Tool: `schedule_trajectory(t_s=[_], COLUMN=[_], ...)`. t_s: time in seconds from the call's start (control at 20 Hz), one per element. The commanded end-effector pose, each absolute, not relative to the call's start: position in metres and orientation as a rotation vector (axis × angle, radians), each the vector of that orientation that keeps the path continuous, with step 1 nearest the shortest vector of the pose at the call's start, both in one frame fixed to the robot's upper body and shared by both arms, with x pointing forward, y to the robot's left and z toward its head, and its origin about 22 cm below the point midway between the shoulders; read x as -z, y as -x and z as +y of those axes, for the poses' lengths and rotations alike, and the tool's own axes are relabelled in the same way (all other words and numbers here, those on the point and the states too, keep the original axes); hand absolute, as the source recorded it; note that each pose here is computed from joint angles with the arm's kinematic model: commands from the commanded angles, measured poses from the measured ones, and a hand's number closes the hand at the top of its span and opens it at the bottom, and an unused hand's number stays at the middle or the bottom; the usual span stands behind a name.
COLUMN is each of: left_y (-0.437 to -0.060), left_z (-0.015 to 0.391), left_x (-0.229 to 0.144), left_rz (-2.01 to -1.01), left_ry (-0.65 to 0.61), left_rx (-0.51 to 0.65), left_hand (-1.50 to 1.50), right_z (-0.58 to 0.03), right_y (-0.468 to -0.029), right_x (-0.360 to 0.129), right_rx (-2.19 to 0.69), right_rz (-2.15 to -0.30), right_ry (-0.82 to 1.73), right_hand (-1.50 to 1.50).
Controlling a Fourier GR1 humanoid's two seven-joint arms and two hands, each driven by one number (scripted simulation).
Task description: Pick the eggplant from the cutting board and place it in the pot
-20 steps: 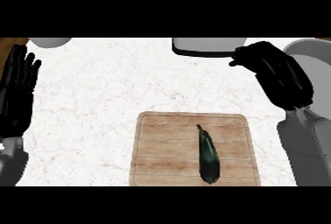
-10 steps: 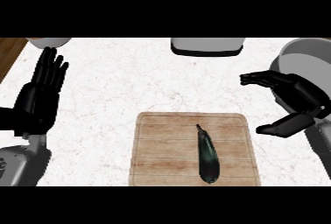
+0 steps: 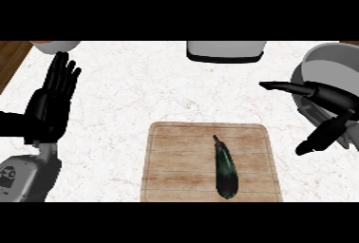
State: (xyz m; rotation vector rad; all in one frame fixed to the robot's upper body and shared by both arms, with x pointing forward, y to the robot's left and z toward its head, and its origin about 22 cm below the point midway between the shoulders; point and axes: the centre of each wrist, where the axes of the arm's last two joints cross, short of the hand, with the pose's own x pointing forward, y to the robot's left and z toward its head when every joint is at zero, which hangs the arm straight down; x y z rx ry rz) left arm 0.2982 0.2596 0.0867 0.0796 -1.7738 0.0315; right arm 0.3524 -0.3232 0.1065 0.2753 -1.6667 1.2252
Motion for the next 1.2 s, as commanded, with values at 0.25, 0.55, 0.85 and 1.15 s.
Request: schedule_trajectory(t_s=[0.25,0.55,0.85,1.15], left_y=[-0.294,-0.298,-0.308,-0.295], left_z=[0.266,0.268,0.282,0.269], left_x=[-0.082,-0.072,-0.073,-0.086], left_rz=[-1.760,-1.758,-1.769,-1.771], left_ry=[-0.070,-0.122,-0.110,-0.115], left_rx=[-0.046,-0.056,-0.064,-0.047], left_hand=[0.00,0.00,0.00,0.00], right_z=[-0.260,-0.245,-0.245,-0.223], right_y=[-0.369,-0.354,-0.357,-0.332], right_x=[-0.114,-0.073,-0.078,-0.064], right_rx=[-1.548,-1.592,-1.623,-1.638], right_rz=[-1.524,-1.420,-1.347,-1.391], right_ry=[-0.335,-0.303,-0.345,-0.374], right_hand=[-1.50,-1.50,-1.50,-1.50])
